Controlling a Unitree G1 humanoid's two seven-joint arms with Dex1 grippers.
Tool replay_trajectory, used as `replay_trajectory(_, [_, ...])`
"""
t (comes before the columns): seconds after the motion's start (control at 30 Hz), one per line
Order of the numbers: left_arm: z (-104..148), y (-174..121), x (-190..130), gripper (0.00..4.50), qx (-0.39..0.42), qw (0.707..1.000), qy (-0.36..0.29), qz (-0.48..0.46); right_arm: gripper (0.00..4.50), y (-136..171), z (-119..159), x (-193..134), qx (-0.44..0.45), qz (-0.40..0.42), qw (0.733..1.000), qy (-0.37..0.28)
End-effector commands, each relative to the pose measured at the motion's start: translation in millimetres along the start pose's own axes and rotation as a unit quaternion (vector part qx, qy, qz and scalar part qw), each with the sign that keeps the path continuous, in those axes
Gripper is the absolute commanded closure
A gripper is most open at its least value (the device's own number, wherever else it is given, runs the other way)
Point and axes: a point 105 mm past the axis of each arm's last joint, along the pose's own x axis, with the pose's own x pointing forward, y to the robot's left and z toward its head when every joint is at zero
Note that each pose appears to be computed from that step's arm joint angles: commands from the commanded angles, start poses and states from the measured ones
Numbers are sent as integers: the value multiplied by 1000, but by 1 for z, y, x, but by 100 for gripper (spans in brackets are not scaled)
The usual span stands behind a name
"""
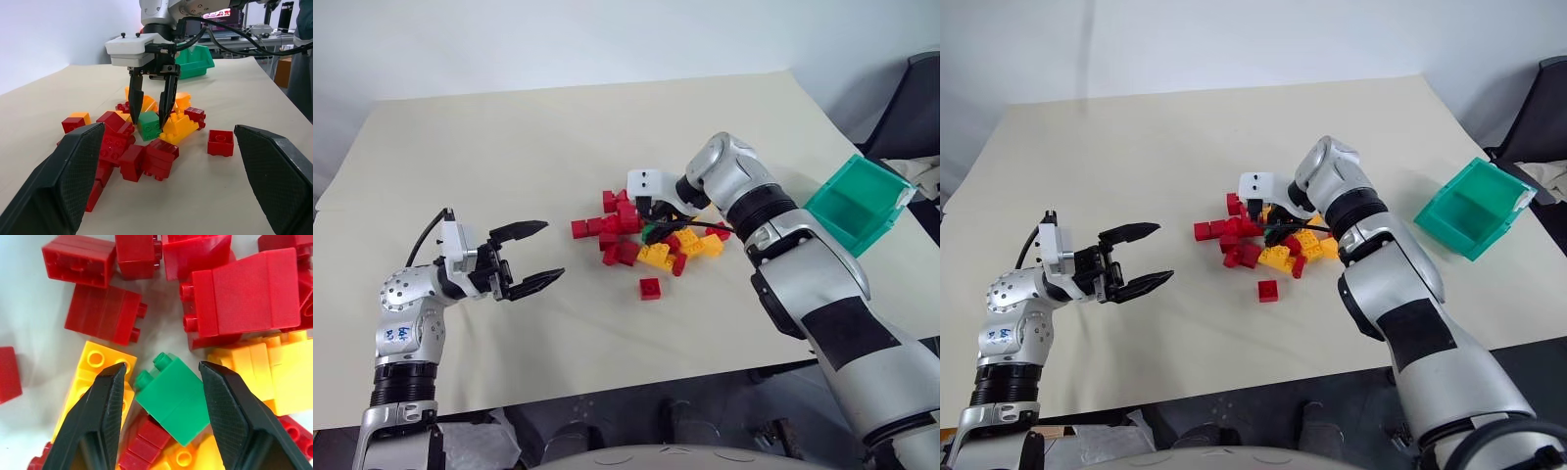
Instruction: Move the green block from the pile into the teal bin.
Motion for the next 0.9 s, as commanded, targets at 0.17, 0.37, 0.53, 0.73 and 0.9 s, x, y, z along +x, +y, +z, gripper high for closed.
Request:
replay_trajectory(0.17, [13,3,-1,0,28,1000,-12,1,205,-4,-9,-4,15,-15,999,29])
replay_trajectory(0.37, [13,2,-3,0,29,1000,-11,5,141,-3,4,-14,1,-10,1000,3])
replay_trajectory(0.53, [12,1,-3,0,28,1000,-12,7,3,-4,7,-26,61,-39,997,0])
replay_trajectory(0.73, [11,-1,-3,0,25,1000,-13,6,3,2,6,-33,176,-62,982,3])
replay_trajectory(0.9, [11,0,-1,0,24,1000,-15,3,3,15,3,-25,232,-52,971,1])
